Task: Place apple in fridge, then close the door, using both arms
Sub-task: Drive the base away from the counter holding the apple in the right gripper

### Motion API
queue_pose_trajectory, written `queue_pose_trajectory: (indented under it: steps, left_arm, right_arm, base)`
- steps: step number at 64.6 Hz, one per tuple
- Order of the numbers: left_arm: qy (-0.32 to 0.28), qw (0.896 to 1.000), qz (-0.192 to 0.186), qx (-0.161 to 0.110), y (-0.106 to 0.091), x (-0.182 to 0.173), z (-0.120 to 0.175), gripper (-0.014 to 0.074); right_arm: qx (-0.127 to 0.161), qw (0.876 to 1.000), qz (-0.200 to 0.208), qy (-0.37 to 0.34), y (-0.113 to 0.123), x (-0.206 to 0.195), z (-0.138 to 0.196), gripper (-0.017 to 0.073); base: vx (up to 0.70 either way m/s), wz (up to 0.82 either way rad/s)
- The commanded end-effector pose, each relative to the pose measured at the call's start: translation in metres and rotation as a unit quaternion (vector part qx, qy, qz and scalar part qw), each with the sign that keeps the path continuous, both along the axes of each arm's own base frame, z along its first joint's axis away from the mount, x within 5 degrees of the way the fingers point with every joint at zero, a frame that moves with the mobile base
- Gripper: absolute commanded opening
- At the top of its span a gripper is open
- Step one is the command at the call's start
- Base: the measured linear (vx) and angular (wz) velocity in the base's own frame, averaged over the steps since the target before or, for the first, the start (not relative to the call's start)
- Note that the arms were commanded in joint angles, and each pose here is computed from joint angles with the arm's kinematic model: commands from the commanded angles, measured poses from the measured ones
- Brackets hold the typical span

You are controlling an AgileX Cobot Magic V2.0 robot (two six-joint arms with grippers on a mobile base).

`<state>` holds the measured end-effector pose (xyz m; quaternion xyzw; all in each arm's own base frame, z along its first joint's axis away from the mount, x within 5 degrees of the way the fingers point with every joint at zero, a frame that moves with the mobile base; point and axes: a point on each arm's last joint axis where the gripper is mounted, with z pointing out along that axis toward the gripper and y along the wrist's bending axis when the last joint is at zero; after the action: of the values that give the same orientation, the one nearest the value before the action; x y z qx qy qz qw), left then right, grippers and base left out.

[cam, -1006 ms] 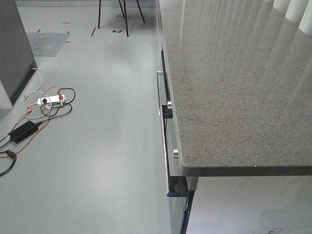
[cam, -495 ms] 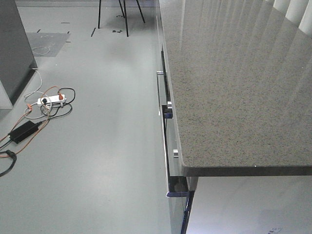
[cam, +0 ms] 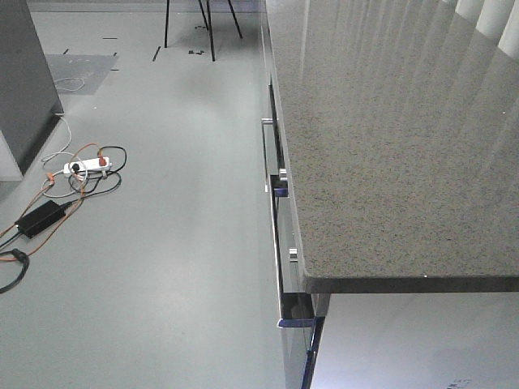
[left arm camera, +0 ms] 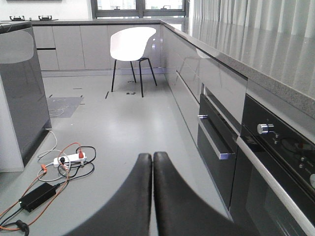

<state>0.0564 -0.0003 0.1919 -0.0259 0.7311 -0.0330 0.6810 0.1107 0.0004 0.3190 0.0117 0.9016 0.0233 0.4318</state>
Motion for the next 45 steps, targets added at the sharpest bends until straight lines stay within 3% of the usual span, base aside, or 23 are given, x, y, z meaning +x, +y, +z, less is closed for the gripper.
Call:
queue_pose_trajectory:
  steps: [1,45]
  left_arm:
    - [-0.036,0.999,-0.008,-0.002,-0.0011,0.0000,0.0011,-0.0005]
    - [-0.036,0.999,-0.008,-0.002,-0.0011,0.0000,0.0011,-0.0005]
  right_arm:
    - [-0.002,0.999,-0.004,-0.047,-0.0008,0.0034,0.0138,0.0016]
    - [-0.002,0.999,-0.004,-0.047,-0.0008,0.0034,0.0138,0.0016]
  base:
    - [-0.01,0.03]
    - [-0.03,0.19]
